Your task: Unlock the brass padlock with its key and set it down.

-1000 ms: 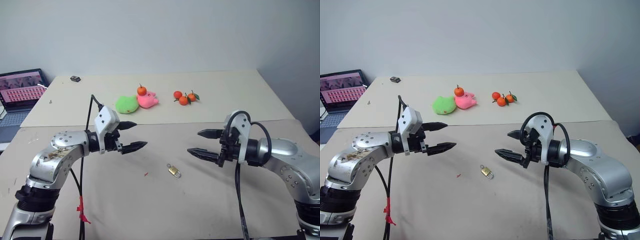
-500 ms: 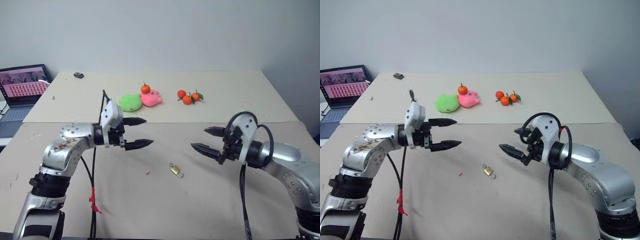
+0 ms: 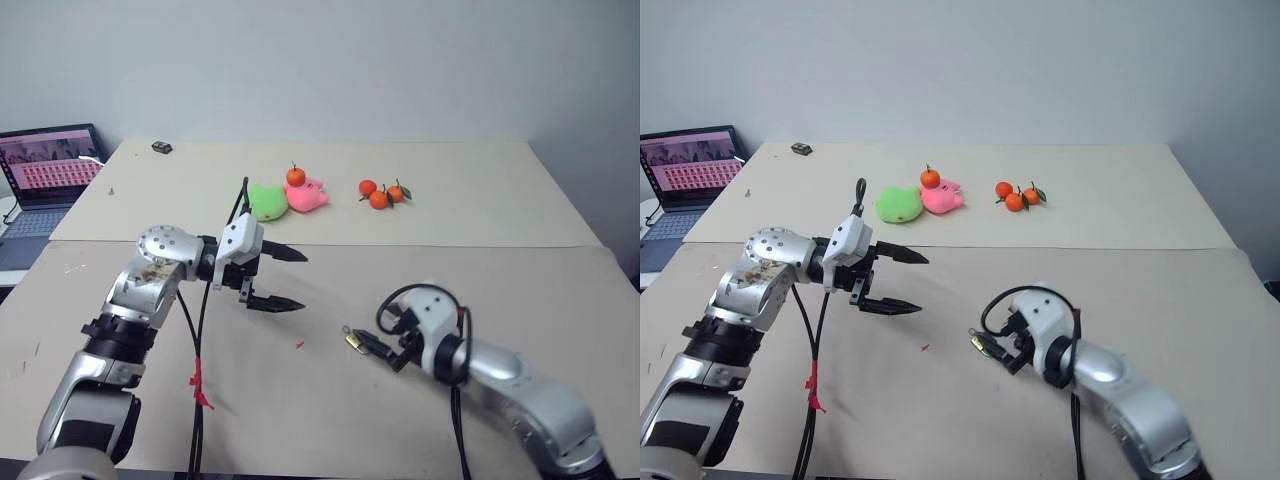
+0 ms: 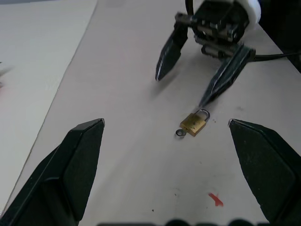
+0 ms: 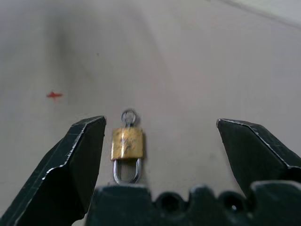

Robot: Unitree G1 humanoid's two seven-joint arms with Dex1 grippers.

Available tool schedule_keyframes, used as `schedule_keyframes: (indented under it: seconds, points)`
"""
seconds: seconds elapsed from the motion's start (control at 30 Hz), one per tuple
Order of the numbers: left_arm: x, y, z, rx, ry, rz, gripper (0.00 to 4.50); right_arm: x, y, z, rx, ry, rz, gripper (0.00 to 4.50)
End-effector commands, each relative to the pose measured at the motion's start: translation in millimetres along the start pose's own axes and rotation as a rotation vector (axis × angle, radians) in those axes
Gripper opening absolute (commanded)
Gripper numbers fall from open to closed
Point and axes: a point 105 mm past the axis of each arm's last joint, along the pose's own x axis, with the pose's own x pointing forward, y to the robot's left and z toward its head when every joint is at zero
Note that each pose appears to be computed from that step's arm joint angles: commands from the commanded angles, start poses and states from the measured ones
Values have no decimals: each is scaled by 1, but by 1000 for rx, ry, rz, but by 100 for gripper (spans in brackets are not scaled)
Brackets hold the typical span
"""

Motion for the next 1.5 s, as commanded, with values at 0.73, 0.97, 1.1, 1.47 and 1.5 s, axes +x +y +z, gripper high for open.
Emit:
schedule_keyframes:
  seconds: [0.73, 0.97, 1.1, 1.47, 1.5]
  points:
    - [-4, 15, 13, 67, 36, -13, 450, 13, 8, -13, 23, -46, -65, 444]
    - [-5, 17, 12, 70, 40, -1, 450, 16, 10, -13, 15, -44, -38, 444]
    - [-4, 17, 13, 74, 43, 0, 450, 17, 12, -13, 16, -43, -23, 336]
    - [-2, 15, 14, 53, 33, 1, 450, 19, 11, -11, -10, -42, -13, 91]
    - [-2, 15, 14, 45, 28, 3, 450, 18, 8, -10, -20, -42, -19, 91]
